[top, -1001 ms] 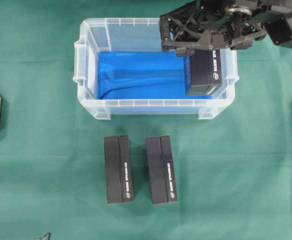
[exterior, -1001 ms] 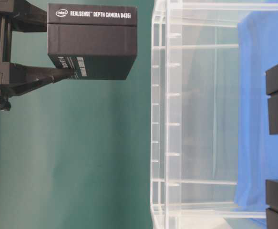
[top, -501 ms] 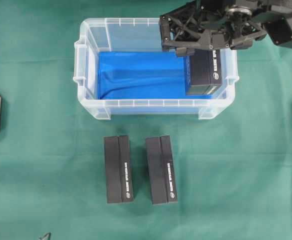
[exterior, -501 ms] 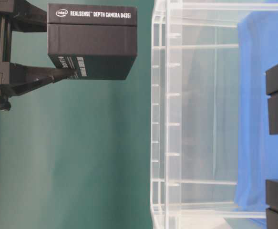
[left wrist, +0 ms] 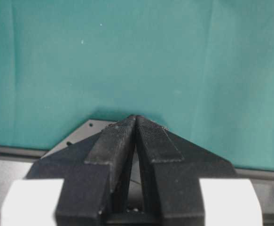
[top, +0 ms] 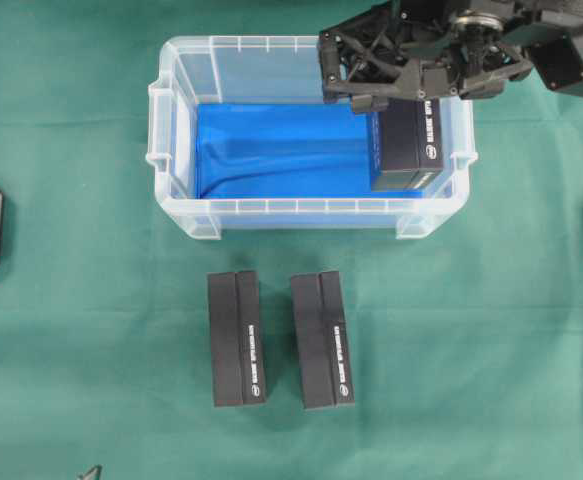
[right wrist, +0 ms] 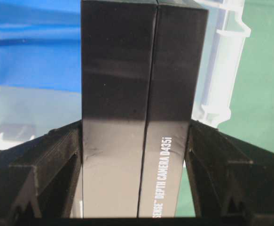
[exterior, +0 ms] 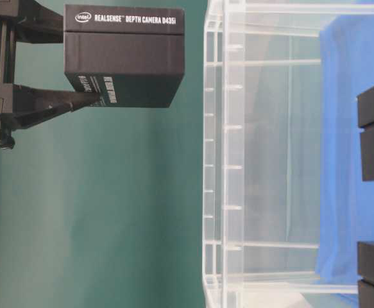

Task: Take the box out of the case with the right arm.
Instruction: 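Lift the right box up out of the bin, then carry the box forward and lower it right of the other boxes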

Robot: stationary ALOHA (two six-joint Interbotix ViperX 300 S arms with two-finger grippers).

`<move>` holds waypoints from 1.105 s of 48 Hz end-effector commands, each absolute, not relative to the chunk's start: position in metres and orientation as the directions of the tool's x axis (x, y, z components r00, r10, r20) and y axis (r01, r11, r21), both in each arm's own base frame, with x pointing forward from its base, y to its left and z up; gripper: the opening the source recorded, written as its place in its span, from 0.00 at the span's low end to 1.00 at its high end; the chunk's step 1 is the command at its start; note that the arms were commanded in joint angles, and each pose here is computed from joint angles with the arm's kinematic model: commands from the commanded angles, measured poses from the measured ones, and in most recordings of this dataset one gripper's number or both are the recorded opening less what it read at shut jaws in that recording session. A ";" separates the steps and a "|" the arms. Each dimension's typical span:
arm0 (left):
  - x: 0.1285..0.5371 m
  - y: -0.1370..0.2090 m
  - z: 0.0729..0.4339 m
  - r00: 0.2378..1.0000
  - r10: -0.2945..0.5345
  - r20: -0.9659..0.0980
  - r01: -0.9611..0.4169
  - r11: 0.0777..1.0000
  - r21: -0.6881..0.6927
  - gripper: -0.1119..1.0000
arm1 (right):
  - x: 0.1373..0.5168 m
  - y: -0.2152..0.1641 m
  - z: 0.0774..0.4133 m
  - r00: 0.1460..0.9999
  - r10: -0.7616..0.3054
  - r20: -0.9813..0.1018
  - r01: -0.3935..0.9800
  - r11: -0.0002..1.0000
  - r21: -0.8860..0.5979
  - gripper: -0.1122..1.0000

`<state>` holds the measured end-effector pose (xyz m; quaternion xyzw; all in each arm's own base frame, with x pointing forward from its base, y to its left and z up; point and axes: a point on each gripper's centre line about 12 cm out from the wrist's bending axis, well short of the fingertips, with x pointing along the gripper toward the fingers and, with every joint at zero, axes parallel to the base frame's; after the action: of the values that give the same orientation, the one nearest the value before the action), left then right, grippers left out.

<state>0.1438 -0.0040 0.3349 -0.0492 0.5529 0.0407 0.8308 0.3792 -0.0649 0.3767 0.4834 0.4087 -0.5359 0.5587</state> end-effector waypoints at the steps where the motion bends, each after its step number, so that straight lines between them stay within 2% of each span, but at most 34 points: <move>1: 0.145 -0.003 0.338 0.395 0.015 -0.918 -0.123 0.992 -0.037 0.12 | 0.370 -0.063 0.398 0.148 -0.214 -0.966 0.987 -0.038 0.159 0.68; 23: 0.146 -0.004 0.337 0.392 0.015 -0.920 -0.124 0.992 -0.036 0.12 | 0.370 -0.048 0.398 0.140 -0.206 -0.969 0.990 -0.005 0.144 0.68; 40: 0.147 -0.004 0.337 0.390 0.016 -0.921 -0.124 0.992 -0.036 0.12 | 0.366 -0.001 0.396 0.102 -0.189 -0.977 0.995 0.041 0.096 0.68; 53: 0.147 -0.004 0.337 0.390 0.016 -0.921 -0.124 0.992 -0.036 0.12 | 0.364 0.041 0.395 0.117 -0.176 -0.977 0.992 0.065 0.107 0.68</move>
<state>0.1448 -0.0043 0.3342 -0.0489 0.5549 0.0398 0.8295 0.3740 0.0310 0.3759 0.4539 0.4484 -0.5182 0.5695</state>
